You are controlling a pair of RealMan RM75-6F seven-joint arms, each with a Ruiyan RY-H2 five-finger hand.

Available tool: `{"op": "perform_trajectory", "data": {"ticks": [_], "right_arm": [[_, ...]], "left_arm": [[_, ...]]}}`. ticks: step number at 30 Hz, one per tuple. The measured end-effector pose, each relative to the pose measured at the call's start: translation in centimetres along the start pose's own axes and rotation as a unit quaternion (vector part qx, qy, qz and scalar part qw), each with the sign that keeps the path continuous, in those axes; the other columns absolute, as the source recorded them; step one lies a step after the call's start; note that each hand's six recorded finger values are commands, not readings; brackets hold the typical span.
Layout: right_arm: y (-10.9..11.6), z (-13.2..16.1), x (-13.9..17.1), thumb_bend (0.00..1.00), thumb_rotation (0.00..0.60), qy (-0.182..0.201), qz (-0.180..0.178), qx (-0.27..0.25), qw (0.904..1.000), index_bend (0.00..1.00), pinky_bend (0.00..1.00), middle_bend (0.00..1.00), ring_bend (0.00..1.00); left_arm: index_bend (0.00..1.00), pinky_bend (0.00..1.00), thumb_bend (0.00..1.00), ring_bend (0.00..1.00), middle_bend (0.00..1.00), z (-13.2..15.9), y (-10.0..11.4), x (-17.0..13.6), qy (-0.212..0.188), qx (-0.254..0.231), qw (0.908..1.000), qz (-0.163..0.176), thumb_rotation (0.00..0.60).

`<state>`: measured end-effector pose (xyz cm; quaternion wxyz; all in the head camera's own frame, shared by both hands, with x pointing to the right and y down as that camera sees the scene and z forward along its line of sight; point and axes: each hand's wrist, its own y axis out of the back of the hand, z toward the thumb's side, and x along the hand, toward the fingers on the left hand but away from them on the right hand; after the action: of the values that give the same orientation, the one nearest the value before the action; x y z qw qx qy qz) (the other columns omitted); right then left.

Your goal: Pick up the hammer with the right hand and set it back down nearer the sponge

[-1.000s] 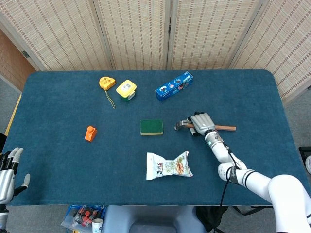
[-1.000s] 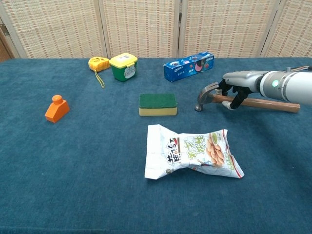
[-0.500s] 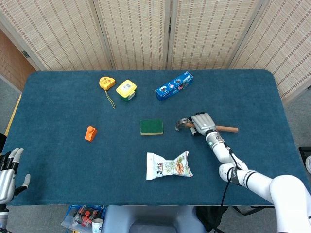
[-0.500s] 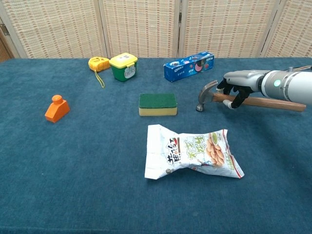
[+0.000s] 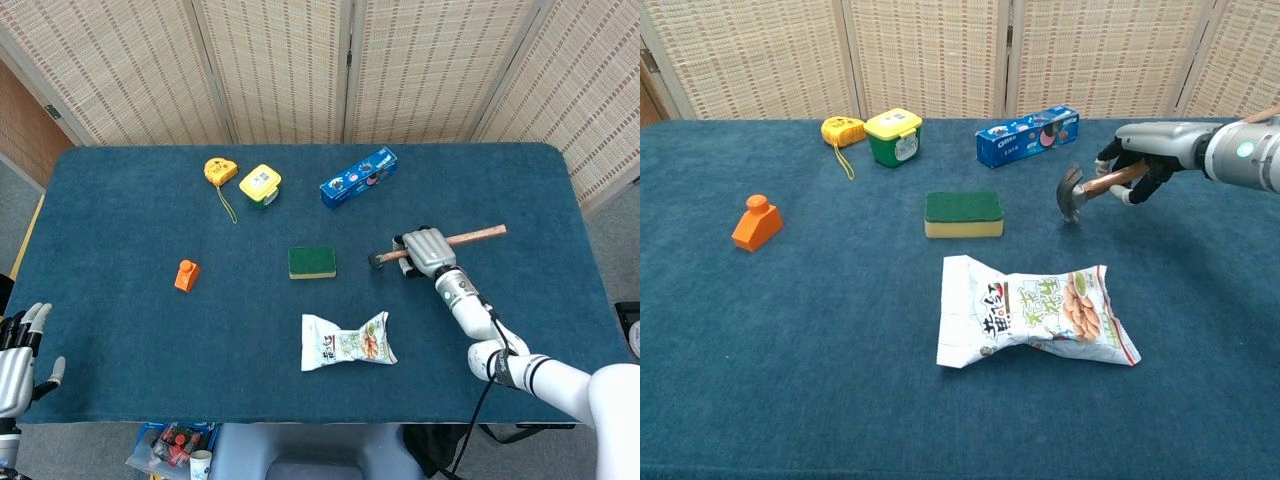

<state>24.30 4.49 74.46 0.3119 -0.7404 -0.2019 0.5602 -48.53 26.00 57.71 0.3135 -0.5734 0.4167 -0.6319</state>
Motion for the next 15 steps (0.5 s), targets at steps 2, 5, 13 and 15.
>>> {"op": "perform_trajectory", "data": {"ticks": [2,5,13,15], "right_arm": [[0.4,-0.1,0.4,0.7,0.6,0.003,-0.003,-0.009,1.0,0.62,0.34,0.65,0.46],[0.7,-0.4,1.0,0.7,0.6,0.006,-0.006,-0.019,0.9998,0.62,0.42,0.67,0.49],[0.9,-0.6,1.6,0.7,0.6,0.009,-0.008,-0.046,0.9989,0.65,0.64,0.73,0.61],[0.8,-0.6,1.7,0.7,0.6,0.01,-0.008,-0.058,0.9982,0.65,0.66,0.74,0.63]], "left_arm": [[0.0,0.0,0.4,0.0,0.0,0.1,0.0,0.0,-0.001,0.0,1.0,0.0,0.6],[0.0,0.0,0.4,0.0,0.0,0.2,0.1,0.0,-0.002,0.001,1.0,0.0,0.6],[0.0,0.0,0.4,0.0,0.0,0.3,0.2,-0.2,-0.002,0.005,1.0,-0.001,0.6],[0.0,0.0,0.4,0.0,0.0,0.3,0.3,-0.2,-0.002,0.005,1.0,-0.001,0.6]]}}
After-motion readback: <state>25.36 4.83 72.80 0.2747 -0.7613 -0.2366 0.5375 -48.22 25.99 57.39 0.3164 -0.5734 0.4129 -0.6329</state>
